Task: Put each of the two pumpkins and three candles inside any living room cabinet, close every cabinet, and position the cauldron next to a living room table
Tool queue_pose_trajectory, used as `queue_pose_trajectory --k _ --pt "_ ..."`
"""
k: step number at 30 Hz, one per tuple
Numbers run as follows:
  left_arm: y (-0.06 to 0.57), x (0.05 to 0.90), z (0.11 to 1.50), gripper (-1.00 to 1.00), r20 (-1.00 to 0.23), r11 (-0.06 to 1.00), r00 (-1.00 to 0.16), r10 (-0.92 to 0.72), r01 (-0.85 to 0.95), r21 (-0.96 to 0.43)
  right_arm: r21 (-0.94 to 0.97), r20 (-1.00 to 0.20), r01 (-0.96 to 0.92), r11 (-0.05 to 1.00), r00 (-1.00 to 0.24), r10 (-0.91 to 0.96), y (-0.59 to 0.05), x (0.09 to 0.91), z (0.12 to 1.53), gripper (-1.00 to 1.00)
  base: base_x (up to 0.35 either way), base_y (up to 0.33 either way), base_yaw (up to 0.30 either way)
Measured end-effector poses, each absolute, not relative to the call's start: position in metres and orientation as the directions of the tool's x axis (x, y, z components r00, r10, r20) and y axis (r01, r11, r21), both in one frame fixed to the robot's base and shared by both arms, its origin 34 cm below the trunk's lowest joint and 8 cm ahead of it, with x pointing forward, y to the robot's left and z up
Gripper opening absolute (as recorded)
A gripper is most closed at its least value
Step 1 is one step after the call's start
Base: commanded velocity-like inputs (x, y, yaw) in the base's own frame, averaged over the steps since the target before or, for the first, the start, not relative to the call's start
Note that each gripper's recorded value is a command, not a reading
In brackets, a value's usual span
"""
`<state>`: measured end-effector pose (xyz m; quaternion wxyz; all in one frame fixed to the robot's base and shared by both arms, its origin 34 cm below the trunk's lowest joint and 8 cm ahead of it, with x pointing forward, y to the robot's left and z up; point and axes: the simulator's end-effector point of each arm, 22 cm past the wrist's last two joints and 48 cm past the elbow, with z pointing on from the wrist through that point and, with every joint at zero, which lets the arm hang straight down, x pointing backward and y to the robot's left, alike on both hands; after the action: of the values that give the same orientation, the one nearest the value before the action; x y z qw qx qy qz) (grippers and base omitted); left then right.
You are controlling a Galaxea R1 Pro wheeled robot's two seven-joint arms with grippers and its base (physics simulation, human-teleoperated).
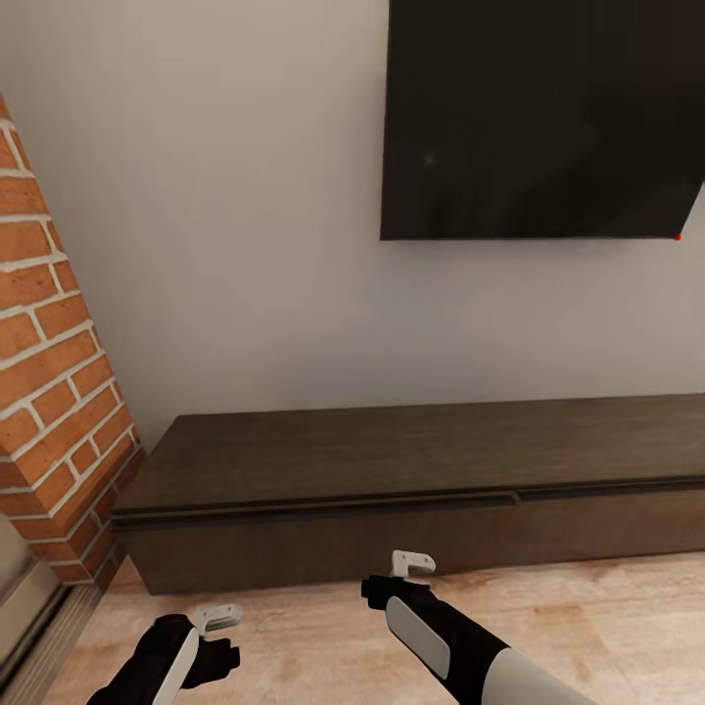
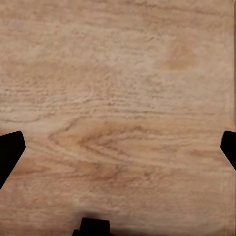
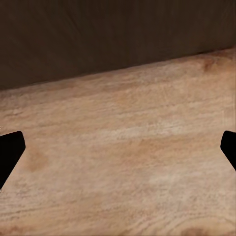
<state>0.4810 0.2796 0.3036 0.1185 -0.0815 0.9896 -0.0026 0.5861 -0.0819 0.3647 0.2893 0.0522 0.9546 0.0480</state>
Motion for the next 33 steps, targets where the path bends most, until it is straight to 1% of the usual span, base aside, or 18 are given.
queue_pose_trajectory --k 4,7,33 --pt "0.280 0.483 0.313 1.00 -0.234 0.987 -0.959 -0.162 -0.161 -0.024 0.122 -0.547 0.073 0.990 -0.827 0.128 -0.082 0.588 0.374 1.00 -0.026 0.000 0.000" --pt "0.280 0.485 0.319 1.00 -0.233 0.986 -0.958 -0.164 -0.162 -0.025 0.121 -0.547 0.073 0.990 -0.827 0.128 -0.083 0.590 0.380 1.00 -0.206 0.000 0.000" --pt "0.283 0.496 0.374 1.00 -0.226 0.986 -0.959 -0.168 -0.167 -0.024 0.120 -0.543 0.075 0.990 -0.830 0.129 -0.084 0.603 0.435 1.00 -0.305 0.000 0.000"
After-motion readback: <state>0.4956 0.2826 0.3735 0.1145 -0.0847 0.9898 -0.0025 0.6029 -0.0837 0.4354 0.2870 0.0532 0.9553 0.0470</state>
